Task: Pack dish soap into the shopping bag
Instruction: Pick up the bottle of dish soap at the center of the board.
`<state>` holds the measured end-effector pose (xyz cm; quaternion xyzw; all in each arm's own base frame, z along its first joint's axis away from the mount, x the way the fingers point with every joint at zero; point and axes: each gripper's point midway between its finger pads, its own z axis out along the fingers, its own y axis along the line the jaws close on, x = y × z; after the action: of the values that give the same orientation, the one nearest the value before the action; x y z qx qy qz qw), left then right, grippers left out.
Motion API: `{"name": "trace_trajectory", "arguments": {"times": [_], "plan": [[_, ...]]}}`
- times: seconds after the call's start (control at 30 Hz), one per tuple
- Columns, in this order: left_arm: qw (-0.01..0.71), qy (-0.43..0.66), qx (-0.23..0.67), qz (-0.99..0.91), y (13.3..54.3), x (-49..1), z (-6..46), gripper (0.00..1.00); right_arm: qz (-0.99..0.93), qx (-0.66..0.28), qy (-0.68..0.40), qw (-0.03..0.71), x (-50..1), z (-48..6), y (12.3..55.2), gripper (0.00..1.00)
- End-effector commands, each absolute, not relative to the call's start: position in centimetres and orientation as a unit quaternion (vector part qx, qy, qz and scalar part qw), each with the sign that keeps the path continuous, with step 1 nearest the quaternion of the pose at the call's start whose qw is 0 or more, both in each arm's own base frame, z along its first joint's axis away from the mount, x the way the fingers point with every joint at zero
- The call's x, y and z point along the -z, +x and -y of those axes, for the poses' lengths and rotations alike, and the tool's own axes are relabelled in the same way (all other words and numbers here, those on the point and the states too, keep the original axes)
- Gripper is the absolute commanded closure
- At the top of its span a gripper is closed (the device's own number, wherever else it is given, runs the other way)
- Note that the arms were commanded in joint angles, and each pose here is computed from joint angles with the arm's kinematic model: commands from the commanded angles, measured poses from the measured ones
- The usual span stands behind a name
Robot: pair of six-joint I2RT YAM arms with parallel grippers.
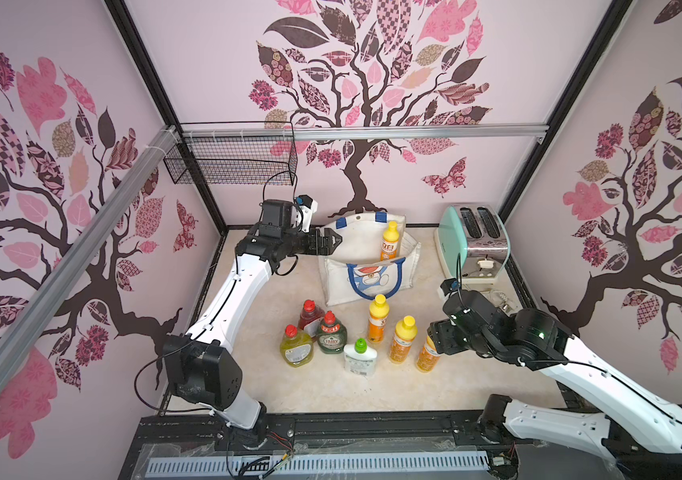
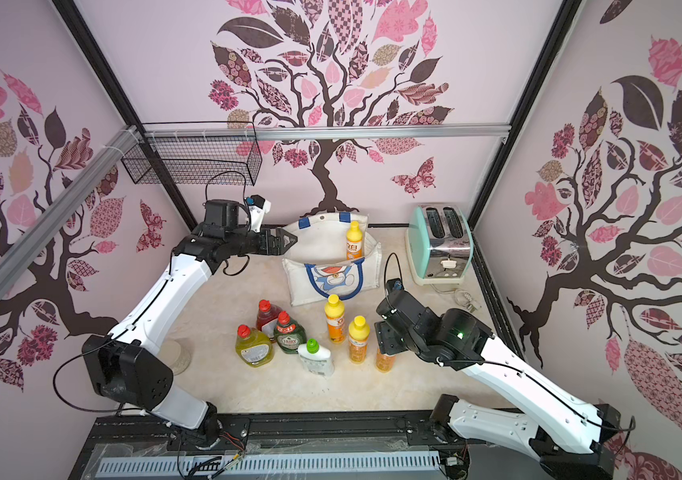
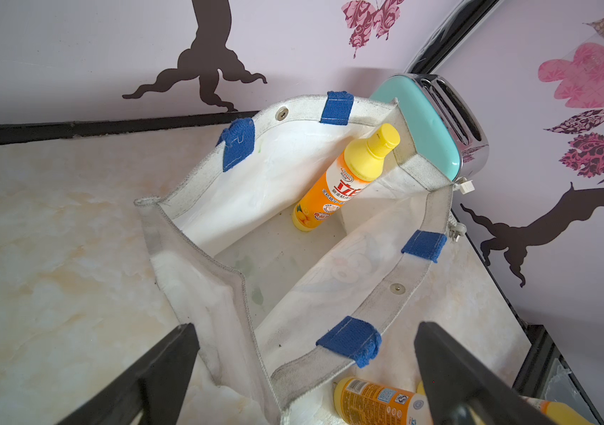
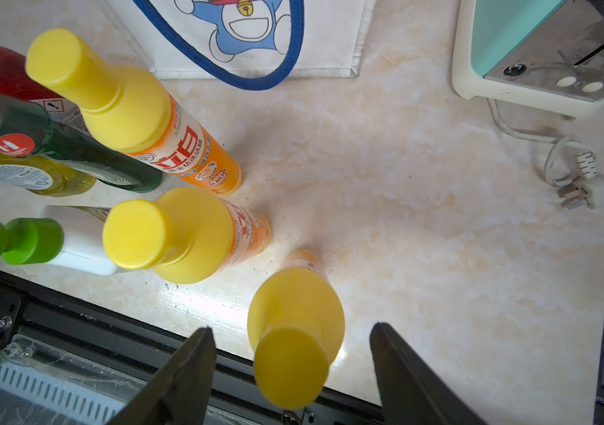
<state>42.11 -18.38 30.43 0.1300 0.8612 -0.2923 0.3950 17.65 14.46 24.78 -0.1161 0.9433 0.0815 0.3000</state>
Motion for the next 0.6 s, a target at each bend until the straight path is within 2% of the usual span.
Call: {"name": "trace_trajectory", "arguments": {"times": [0.0, 0.57], "plan": [[0.397, 0.135, 0.294, -0.859, 42.2, -30.5, 18.6, 0.02, -0.947, -0.078, -0.116, 0.289, -24.2, -14.4, 17.3, 0.32], [0.397, 0.135, 0.294, -0.859, 42.1, -30.4, 18.6, 0.02, -0.946, -0.081, -0.113, 0.292, -23.2, -14.4, 17.4, 0.49]]}}
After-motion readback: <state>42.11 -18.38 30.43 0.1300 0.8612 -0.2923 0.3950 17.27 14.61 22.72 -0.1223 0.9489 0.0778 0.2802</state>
